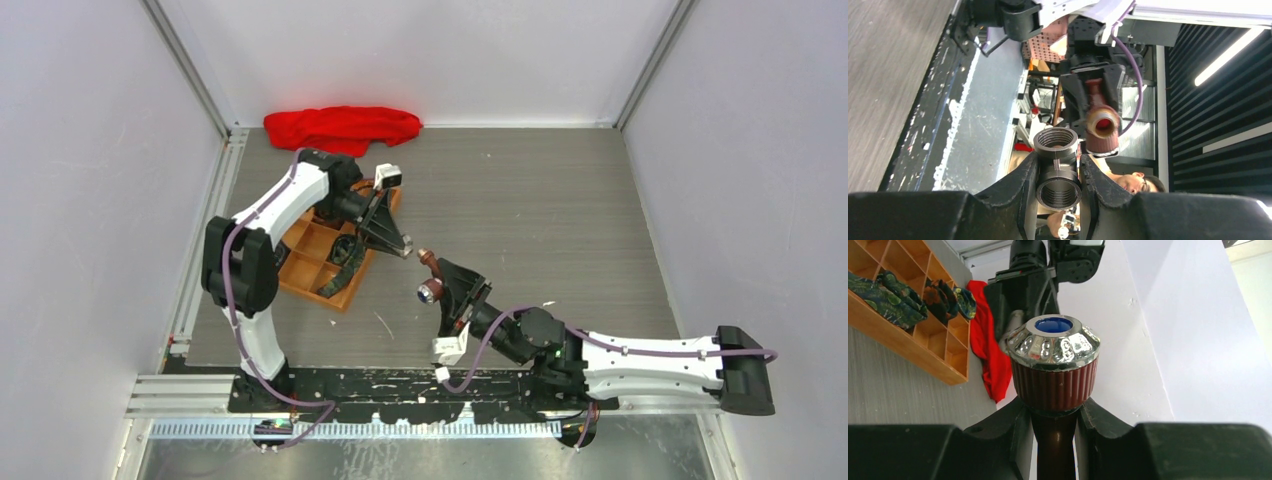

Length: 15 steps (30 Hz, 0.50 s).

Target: Install the water faucets

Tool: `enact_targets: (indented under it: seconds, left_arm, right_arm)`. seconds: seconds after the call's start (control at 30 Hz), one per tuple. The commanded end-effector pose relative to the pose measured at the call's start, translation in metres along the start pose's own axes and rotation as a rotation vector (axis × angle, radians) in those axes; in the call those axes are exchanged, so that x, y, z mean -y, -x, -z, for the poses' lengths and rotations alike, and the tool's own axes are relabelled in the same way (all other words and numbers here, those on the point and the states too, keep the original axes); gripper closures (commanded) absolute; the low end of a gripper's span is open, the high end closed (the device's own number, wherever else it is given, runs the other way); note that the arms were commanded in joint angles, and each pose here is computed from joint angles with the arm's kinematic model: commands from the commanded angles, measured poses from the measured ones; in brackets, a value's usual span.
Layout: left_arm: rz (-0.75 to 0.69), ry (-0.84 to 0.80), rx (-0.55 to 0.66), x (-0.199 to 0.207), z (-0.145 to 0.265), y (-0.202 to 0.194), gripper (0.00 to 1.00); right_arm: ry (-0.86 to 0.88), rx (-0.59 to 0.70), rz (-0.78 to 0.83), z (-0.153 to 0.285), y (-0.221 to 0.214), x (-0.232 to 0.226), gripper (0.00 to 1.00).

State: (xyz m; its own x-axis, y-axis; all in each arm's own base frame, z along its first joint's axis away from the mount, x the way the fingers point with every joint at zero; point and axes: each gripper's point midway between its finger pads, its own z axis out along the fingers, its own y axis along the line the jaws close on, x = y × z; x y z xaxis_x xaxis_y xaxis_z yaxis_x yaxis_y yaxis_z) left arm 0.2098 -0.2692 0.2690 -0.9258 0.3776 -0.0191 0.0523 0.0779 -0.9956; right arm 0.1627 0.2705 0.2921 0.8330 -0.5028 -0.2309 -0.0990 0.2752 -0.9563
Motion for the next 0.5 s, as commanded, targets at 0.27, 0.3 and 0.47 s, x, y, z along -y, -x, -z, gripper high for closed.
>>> enact_targets:
  seconds: [0.27, 0.3, 0.47]
  left_arm:
    - [0.047, -0.208, 0.059, 0.043, -0.003, -0.01, 1.0]
    - [0.048, -0.209, 0.055, 0.043, -0.004, -0.011, 1.0]
    - [0.041, -0.209, 0.037, 0.046, -0.008, -0.012, 1.0]
  right_arm:
    - [-0.056, 0.011, 0.113, -0.005, 0.008, 0.006, 1.0]
    - [-0.05, 0.011, 0.118, -0.006, 0.008, 0.004, 1.0]
    - [-0.032, 0.018, 0.123, -0.007, 0.012, -0.002, 1.0]
